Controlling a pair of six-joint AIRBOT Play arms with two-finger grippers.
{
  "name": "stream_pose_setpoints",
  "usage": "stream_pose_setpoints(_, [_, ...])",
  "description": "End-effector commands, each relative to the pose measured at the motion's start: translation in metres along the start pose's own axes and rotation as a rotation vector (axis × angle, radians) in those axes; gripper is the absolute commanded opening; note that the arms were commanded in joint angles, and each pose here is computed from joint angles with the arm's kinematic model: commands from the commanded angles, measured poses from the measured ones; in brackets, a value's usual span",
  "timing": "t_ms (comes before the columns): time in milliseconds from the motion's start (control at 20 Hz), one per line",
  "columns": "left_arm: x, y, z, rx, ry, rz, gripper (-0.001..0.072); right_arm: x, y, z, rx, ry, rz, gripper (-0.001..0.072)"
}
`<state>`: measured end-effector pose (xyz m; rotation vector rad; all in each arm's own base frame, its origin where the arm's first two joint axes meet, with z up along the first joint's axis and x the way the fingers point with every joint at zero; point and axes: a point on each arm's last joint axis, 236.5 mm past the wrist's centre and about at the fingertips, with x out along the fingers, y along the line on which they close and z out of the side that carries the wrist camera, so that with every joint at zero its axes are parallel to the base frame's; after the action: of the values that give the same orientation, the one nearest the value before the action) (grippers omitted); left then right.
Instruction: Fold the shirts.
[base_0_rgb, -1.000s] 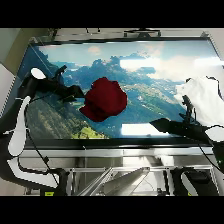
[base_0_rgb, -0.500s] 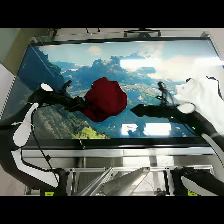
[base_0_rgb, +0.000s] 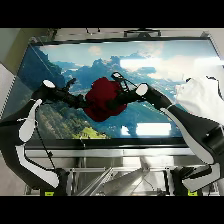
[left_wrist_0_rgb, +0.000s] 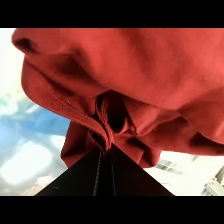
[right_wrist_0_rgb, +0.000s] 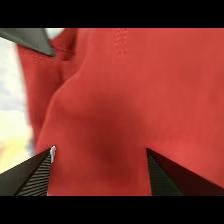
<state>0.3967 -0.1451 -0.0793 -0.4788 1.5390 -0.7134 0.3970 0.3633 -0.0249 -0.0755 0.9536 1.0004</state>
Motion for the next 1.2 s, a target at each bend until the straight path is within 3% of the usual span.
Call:
stream_pose_setpoints(0, [-0.001, -0.002, -0.002, 0.006, 0.011, -0.009, 0.0005, 0.014, -0.005, -0.002, -0.181, 0.108, -0.092, 0.0644])
stream_pose_setpoints(200, [-0.001, -0.002, -0.002, 0.006, 0.012, -0.009, 0.0005, 0.022, 0.014, -0.011, -0.213, 0.142, -0.061, 0.064])
stream_pose_setpoints(250, [-0.001, -0.002, -0.002, 0.006, 0.012, -0.009, 0.0005, 0.024, 0.011, -0.012, -0.226, 0.144, -0.074, 0.0614])
stream_pose_setpoints(300, [-0.001, -0.002, -0.002, 0.006, 0.012, -0.009, 0.0006, 0.026, 0.005, -0.014, -0.243, 0.153, -0.093, 0.0484])
stream_pose_setpoints(350, [0.0, -0.003, -0.002, 0.008, 0.013, -0.009, 0.0006, 0.028, 0.001, -0.015, -0.242, 0.155, -0.099, 0.0415])
stream_pose_setpoints(450, [0.0, -0.003, -0.002, 0.008, 0.013, -0.009, 0.0006, 0.032, 0.003, -0.02, -0.184, 0.166, -0.091, 0.0415])
stream_pose_setpoints(500, [0.0, -0.003, -0.002, 0.008, 0.013, -0.009, 0.0006, 0.03, 0.012, -0.022, -0.171, 0.177, -0.068, 0.0441])
stream_pose_setpoints(600, [0.0, -0.003, -0.003, 0.008, 0.016, -0.01, 0.0006, 0.023, 0.023, -0.017, -0.191, 0.171, -0.058, 0.0653])
stream_pose_setpoints(700, [0.0, -0.004, -0.005, 0.008, 0.026, -0.015, 0.0006, 0.013, 0.031, 0.002, -0.243, 0.116, -0.068, 0.0655])
stream_pose_setpoints(750, [0.0, -0.004, -0.006, 0.008, 0.029, -0.016, 0.0006, 0.011, 0.031, 0.01, -0.276, 0.093, -0.078, 0.072])
stream_pose_setpoints(1150, [0.0, -0.004, -0.006, 0.008, 0.028, -0.016, 0.0022, 0.052, 0.008, 0.002, -0.43, 0.106, -0.181, 0.0718])
